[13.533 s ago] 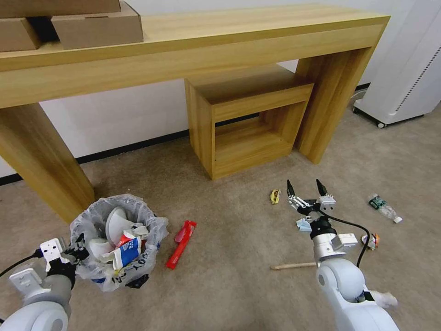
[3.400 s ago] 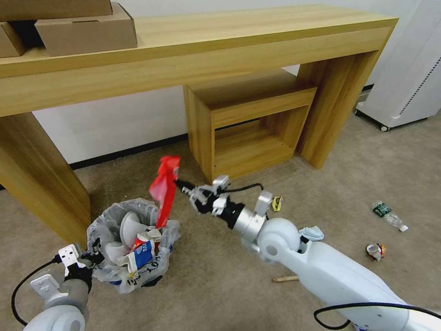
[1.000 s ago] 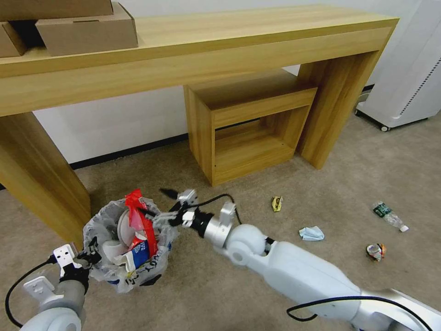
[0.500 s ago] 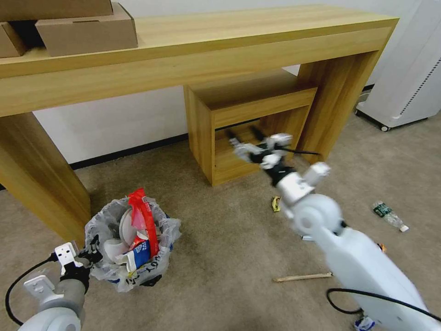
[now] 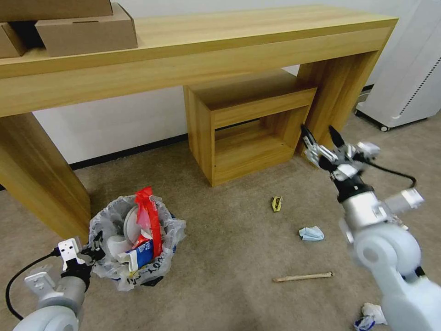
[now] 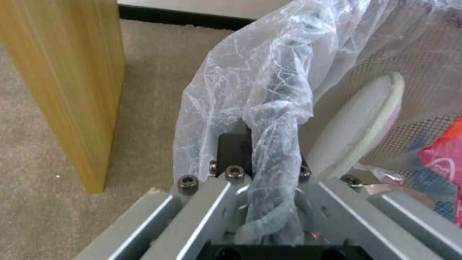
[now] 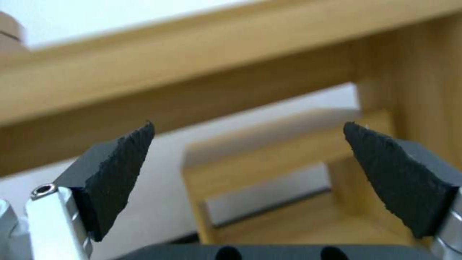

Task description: Pick up the trash bin and place the garbage on the floor into it.

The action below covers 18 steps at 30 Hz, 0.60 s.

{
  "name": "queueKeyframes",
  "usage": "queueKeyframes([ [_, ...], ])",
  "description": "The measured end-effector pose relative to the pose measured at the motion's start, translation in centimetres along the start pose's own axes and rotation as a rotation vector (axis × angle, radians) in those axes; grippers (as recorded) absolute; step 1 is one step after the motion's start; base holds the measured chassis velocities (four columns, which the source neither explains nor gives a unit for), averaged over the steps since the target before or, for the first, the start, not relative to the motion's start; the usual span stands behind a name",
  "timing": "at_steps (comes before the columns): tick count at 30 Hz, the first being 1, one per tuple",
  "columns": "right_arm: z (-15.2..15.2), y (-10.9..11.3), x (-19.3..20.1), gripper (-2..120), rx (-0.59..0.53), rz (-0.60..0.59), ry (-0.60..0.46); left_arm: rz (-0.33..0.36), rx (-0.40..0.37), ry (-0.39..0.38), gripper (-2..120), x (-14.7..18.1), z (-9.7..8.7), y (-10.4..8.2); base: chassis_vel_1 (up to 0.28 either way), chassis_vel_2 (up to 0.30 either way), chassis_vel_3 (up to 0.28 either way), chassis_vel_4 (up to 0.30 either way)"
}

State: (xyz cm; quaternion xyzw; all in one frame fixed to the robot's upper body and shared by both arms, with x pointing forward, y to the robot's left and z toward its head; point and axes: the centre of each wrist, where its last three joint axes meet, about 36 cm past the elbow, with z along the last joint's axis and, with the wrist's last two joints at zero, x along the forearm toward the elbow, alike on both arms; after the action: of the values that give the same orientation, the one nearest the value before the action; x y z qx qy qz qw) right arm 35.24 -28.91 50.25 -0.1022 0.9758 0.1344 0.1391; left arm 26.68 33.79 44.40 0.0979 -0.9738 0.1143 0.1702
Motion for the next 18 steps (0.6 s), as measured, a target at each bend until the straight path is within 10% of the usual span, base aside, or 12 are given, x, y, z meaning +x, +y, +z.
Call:
queueKeyframes([
  [18, 4.1, -0.5, 2.4, 100, 0.143, 0.155, 0.118, 0.031, -0.042, 0.004, 1, 0.1, 0.6, 0.0, 0.000, 0.000, 0.000, 0.000],
])
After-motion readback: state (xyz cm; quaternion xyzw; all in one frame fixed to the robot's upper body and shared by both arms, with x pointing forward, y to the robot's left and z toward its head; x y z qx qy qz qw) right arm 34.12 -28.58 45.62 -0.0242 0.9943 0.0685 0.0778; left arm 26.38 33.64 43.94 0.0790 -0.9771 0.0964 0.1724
